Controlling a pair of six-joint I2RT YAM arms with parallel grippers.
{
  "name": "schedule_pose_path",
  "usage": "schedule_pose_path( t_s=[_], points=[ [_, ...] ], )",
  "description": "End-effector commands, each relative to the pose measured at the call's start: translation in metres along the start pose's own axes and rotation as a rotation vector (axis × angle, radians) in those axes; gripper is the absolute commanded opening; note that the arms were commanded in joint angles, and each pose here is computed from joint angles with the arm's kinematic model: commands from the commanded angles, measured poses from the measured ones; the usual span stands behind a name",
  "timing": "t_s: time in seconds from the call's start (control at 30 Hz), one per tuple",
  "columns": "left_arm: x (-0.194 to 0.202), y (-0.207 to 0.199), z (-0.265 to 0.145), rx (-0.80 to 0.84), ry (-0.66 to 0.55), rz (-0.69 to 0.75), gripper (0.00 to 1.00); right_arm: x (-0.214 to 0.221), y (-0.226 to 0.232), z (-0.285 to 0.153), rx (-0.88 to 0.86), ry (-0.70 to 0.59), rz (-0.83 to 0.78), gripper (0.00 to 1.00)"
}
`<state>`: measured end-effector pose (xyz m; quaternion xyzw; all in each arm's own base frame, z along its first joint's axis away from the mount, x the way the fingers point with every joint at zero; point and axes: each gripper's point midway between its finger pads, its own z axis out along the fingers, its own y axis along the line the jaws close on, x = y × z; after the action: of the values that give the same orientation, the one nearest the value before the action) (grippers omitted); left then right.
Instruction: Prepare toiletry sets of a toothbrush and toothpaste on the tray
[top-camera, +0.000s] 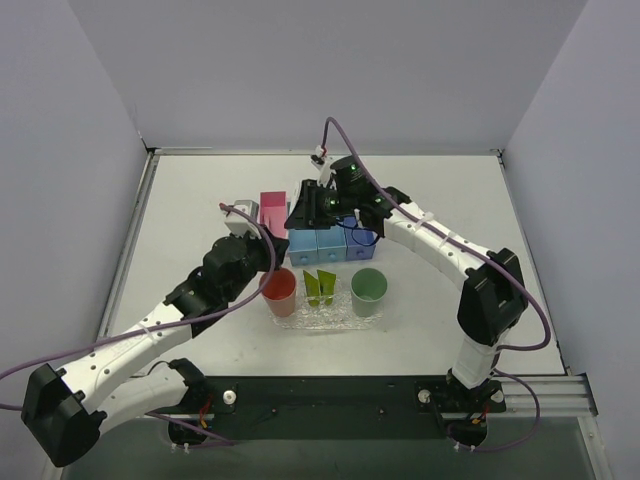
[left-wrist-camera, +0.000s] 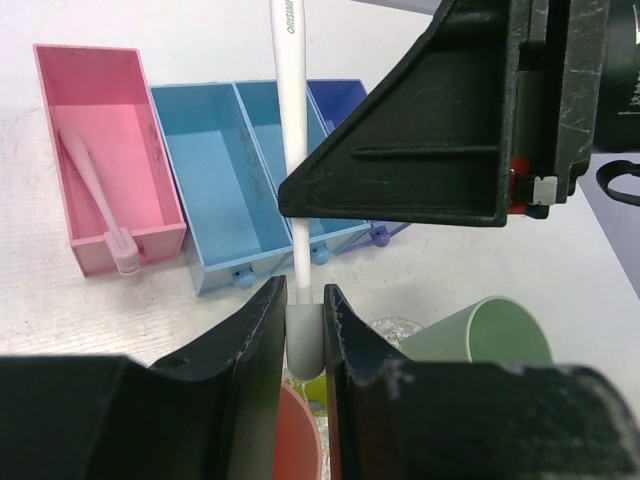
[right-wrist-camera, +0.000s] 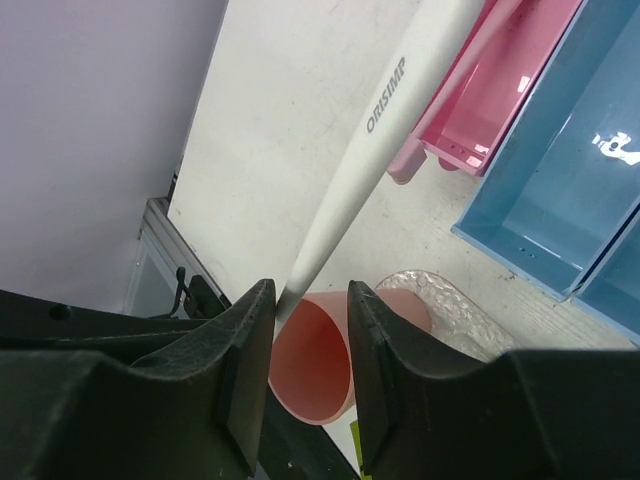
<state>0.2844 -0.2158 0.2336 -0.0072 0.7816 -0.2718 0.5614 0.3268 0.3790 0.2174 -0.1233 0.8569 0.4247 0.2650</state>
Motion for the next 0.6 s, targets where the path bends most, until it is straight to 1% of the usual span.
schedule_pose_path(
  t_s=[0.0,0.13,0.23,0.33,0.37,0.43,0.47,0.5,0.53,0.57],
  points=[
    [-0.021,-0.012,-0.004,0.033,-0.091,-0.052,0.00,-0.007,0.015,0.000,-0.029,-0.022,-0.016,0.30],
    [-0.017,-0.018,-0.004,0.051,-0.086,-0.052,0.00,-0.006,0.017,0.002,-0.037,-0.021,-0.022,0.28],
    [-0.016,-0.020,-0.004,0.053,-0.080,-0.046,0.00,-0.005,0.019,0.002,-0.045,-0.023,-0.022,0.22],
    [-0.015,-0.024,-0.003,0.080,-0.082,-0.038,0.00,-0.007,0.020,0.002,-0.049,-0.030,-0.022,0.10],
    [-0.016,-0.026,-0.003,0.089,-0.083,-0.034,0.00,-0.007,0.020,0.002,-0.049,-0.028,-0.022,0.01],
    [-0.016,-0.030,-0.003,0.108,-0.076,-0.023,0.00,-0.008,0.023,0.001,-0.059,-0.032,-0.027,0.00],
    [-0.015,-0.031,-0.003,0.111,-0.071,-0.021,0.02,-0.009,0.024,0.001,-0.067,-0.034,-0.030,0.00],
    [-0.014,-0.031,-0.003,0.114,-0.068,-0.023,0.06,-0.011,0.027,0.000,-0.074,-0.041,-0.038,0.00],
    [-0.017,-0.031,-0.003,0.114,-0.074,-0.028,0.18,-0.012,0.028,-0.001,-0.080,-0.044,-0.041,0.00],
    [-0.019,-0.034,-0.004,0.122,-0.080,-0.031,0.24,-0.014,0.029,-0.002,-0.087,-0.046,-0.047,0.00]
  ],
)
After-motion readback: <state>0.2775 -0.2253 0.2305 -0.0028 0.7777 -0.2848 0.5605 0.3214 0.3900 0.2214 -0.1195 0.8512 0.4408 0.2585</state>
